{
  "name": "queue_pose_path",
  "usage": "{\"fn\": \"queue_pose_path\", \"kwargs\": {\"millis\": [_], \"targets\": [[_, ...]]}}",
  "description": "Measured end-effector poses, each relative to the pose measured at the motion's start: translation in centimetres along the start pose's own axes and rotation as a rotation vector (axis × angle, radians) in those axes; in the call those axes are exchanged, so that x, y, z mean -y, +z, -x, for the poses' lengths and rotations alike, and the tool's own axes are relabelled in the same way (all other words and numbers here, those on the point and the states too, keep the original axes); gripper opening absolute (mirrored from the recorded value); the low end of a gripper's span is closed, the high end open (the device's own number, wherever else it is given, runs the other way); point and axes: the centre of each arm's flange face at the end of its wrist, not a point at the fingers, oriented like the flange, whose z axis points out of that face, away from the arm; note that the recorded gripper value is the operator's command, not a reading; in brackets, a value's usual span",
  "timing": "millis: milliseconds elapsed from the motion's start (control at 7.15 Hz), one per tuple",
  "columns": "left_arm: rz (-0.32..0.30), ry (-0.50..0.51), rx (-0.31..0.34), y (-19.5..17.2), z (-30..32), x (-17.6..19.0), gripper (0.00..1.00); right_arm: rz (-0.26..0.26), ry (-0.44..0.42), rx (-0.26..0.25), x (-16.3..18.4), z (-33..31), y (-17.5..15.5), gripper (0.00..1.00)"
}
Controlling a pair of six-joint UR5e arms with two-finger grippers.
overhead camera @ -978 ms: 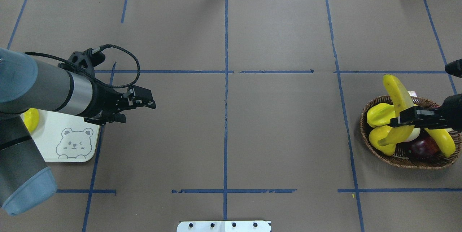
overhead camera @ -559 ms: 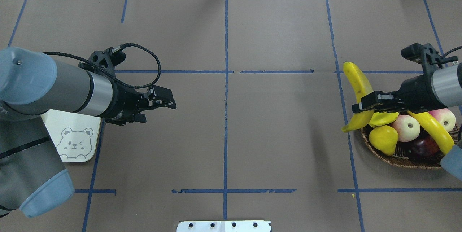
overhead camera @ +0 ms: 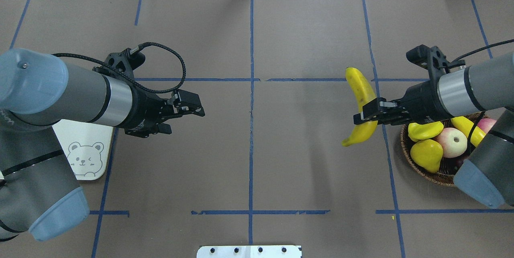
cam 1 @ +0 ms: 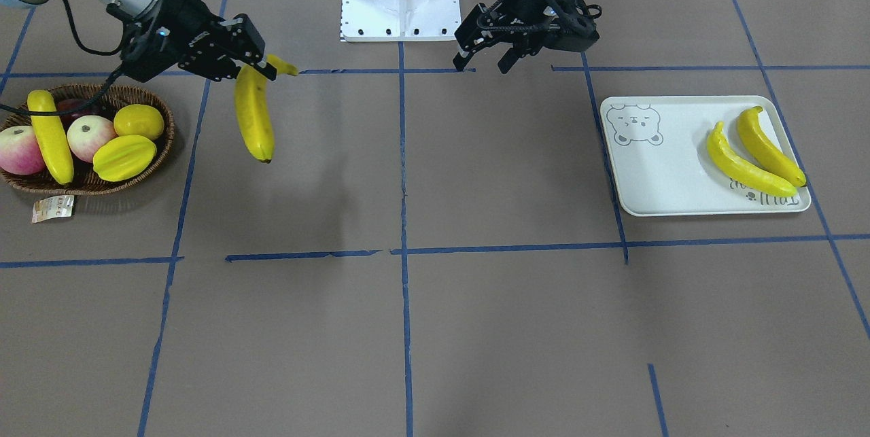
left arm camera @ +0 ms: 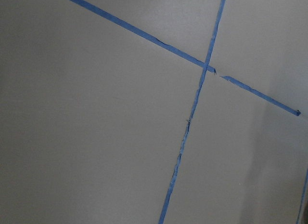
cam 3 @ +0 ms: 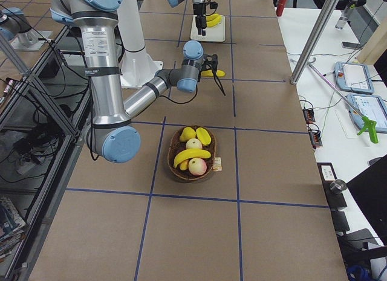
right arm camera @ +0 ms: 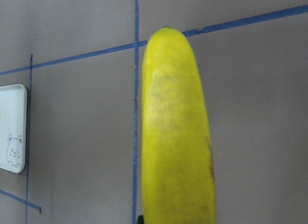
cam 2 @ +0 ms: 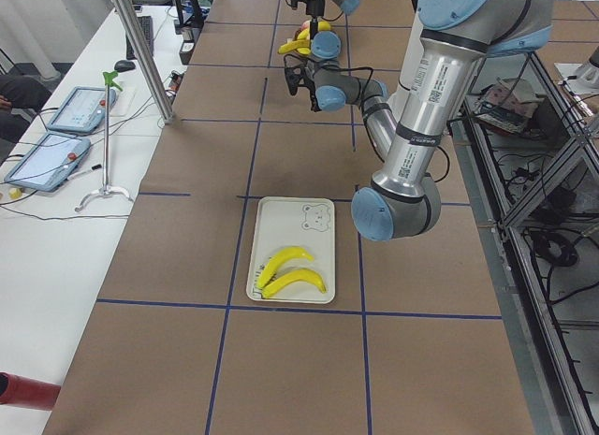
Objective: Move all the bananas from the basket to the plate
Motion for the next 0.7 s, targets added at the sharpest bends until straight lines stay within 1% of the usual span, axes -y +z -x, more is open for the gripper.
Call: {"fn": "queue_pose_path", "kwargs": {"millis": [140,280,699], "targets": [[0.006,-0.003,-0.01,0.4,-0.9,-0.2,0.99,0.015,-0.017,0.022,-1.1,2.0,1.8,0.15],[0.014,-0.006,-0.026,0.6,-1.5,-0.5,0.99,0.02,-0.033,0.041,-2.1,3.7,3.2,0.15],[0.027,-0.021,-0.077,1.4,-2.7,-0.9,0.99,0.005,-0.047,0.091,-5.1,7.9,6.4,0.16]]}}
